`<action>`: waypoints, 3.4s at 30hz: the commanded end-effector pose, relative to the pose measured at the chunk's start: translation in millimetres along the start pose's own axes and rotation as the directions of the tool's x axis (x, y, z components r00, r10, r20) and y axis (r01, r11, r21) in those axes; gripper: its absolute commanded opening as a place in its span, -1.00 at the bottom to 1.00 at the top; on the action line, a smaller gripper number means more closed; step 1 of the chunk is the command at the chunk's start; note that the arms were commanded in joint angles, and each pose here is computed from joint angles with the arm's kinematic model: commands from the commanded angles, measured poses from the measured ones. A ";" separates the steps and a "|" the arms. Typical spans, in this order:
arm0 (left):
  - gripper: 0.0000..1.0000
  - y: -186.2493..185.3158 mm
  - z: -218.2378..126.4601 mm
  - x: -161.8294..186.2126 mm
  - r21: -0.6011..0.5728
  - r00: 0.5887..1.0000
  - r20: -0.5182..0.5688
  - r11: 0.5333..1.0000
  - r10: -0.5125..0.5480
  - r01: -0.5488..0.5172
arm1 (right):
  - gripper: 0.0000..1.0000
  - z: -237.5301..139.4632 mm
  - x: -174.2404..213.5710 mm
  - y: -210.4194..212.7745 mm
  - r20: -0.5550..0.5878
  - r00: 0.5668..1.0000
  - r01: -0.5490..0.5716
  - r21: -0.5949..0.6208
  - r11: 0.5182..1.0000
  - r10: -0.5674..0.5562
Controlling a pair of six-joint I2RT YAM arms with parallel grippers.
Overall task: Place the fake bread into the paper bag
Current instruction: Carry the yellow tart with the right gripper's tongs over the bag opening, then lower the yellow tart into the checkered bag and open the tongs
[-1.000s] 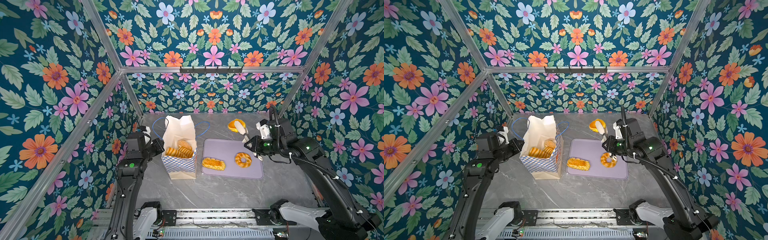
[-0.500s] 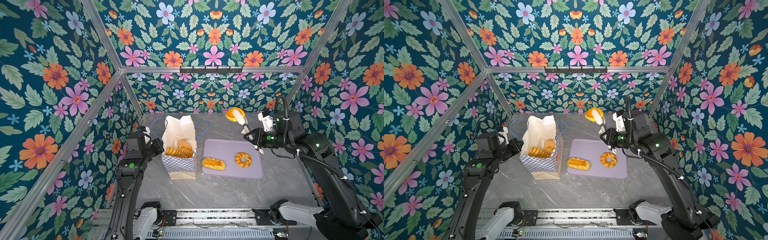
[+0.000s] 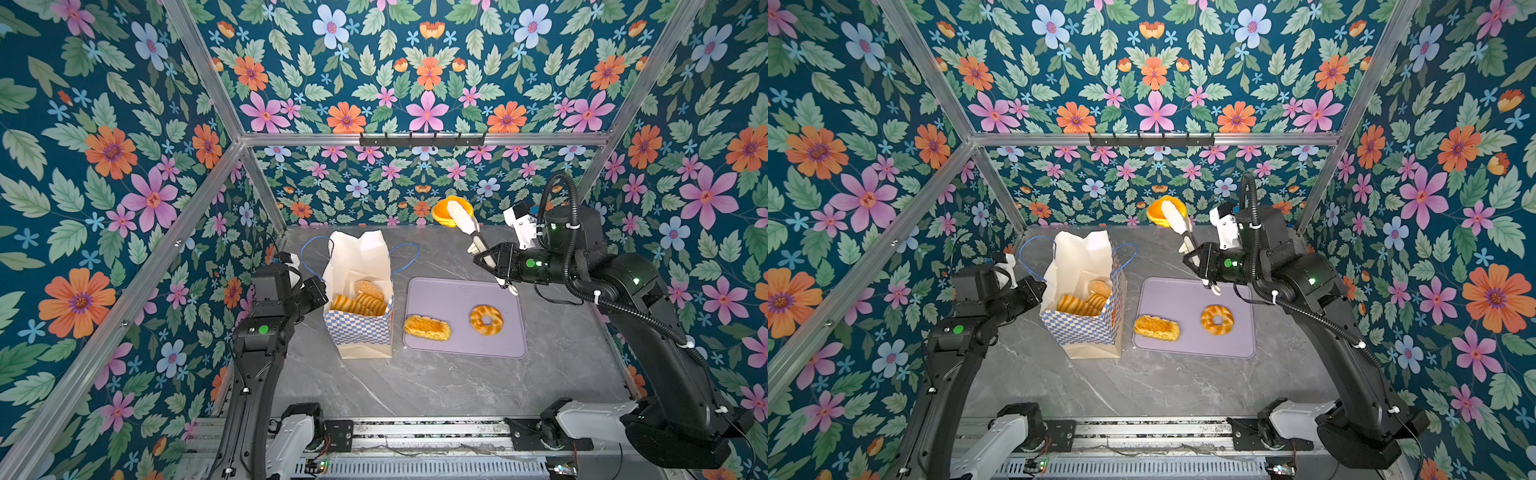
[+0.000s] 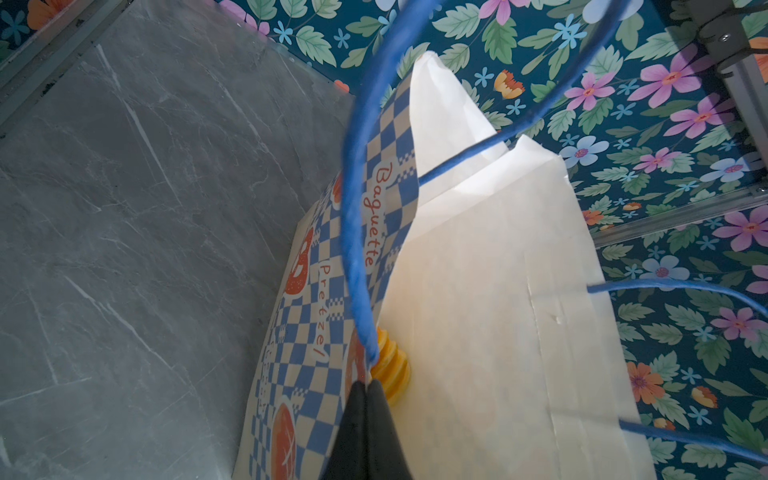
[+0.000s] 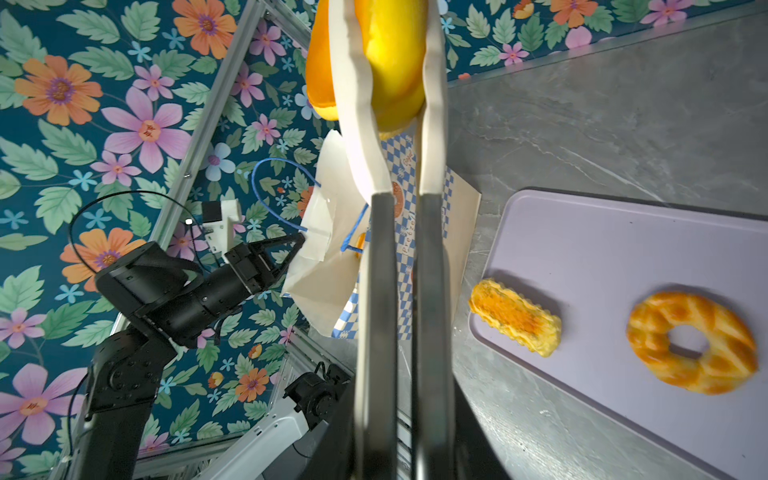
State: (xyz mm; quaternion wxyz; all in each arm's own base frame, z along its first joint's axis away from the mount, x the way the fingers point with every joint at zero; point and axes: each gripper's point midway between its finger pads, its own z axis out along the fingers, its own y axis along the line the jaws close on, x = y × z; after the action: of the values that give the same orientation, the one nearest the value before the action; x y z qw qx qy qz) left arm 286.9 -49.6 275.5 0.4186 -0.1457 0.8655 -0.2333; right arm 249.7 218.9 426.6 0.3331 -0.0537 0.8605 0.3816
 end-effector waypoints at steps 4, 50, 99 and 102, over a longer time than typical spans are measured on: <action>-0.97 -1.1 -0.8 -1.0 0.002 1.000 0.002 1.000 0.009 -0.009 | -0.45 11.4 -5.1 34.3 0.015 0.994 0.113 -0.073 0.991 -0.112; -0.96 -3.8 0.0 -3.5 0.014 1.000 0.005 1.000 0.008 -0.008 | -0.45 131.3 94.1 62.0 -0.373 0.815 0.498 0.062 0.865 -0.443; -0.94 -4.4 -1.5 -2.3 0.020 1.000 0.008 1.000 0.006 -0.006 | -0.15 134.2 111.5 63.5 -0.394 0.798 0.518 0.063 0.853 -0.455; -0.93 -4.7 -1.8 -2.9 0.019 1.000 0.008 1.000 0.006 -0.006 | -0.16 131.9 107.1 65.5 -0.373 0.807 0.516 0.066 0.854 -0.458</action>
State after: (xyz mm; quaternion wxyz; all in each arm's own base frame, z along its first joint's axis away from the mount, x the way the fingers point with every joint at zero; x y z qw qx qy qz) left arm 287.2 -50.5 277.2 0.4201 -0.1441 0.8643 -0.2361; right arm 209.3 371.5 325.4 0.2418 -0.3223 0.8960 0.1866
